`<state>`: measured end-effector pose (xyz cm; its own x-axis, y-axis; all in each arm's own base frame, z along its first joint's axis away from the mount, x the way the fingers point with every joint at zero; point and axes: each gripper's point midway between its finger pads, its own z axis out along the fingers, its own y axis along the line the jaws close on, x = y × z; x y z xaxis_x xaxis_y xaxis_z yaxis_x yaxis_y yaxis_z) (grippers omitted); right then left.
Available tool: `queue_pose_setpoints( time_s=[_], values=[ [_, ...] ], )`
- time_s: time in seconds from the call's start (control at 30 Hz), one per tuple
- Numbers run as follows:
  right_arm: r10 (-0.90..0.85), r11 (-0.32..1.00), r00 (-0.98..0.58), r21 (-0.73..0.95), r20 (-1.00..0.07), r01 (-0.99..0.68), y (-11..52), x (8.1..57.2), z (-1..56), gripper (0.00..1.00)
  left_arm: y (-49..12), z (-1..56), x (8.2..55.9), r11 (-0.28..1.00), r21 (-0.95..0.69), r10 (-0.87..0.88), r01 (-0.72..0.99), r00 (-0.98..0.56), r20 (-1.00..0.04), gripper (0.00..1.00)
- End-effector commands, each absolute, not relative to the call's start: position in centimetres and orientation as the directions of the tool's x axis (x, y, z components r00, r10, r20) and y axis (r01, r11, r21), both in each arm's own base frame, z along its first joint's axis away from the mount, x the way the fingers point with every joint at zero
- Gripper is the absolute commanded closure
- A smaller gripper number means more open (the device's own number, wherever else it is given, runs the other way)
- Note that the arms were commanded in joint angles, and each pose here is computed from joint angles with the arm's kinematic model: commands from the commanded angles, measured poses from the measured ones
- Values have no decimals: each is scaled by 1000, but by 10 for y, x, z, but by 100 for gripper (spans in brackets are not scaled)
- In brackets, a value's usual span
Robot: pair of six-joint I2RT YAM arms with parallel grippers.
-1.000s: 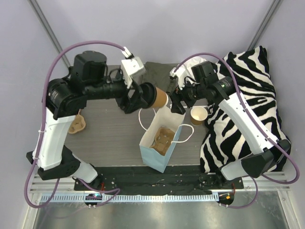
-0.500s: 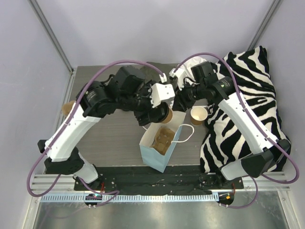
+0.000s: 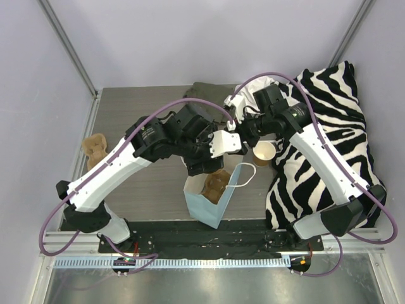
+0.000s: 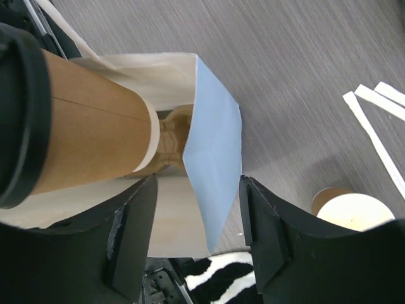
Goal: Pack the takeout coffee
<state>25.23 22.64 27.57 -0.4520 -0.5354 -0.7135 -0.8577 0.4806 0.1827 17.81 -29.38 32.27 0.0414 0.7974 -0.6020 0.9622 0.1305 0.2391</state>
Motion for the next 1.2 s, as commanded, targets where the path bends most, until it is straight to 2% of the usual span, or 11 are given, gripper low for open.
queue_pose_setpoints(
  time_s=[0.0, 0.1, 0.13, 0.17, 0.2, 0.47, 0.77, 1.17],
  values=[
    [-543, 490, -429, 142, -722, -860, 224, 255, 271, 42, -295, 339, 180, 133, 294, 757, 946, 94, -646, 52],
    [-520, 483, -416, 145, -747, -864, 230, 258, 280, 67, -295, 334, 178, 125, 302, 763, 945, 103, -638, 52],
    [-507, 484, -413, 147, -756, -863, 231, 258, 285, 86, -297, 334, 177, 121, 302, 762, 946, 107, -638, 52],
    [-494, 479, -403, 146, -770, -866, 233, 259, 290, 95, -297, 333, 176, 119, 303, 762, 946, 109, -638, 52],
    [-478, 477, -392, 142, -786, -867, 233, 256, 299, 99, -298, 332, 176, 118, 308, 763, 944, 112, -637, 52],
    [-361, 467, -293, 100, -885, -879, 239, 237, 337, 99, -299, 315, 183, 137, 371, 785, 918, 128, -606, 52],
    [-350, 449, -159, -16, -923, -894, 237, 212, 333, 99, -303, 304, 198, 159, 443, 793, 882, 154, -590, 52],
    [-318, 453, -177, 14, -931, -891, 241, 205, 331, 99, -296, 293, 195, 146, 474, 778, 868, 195, -597, 52]
  ],
)
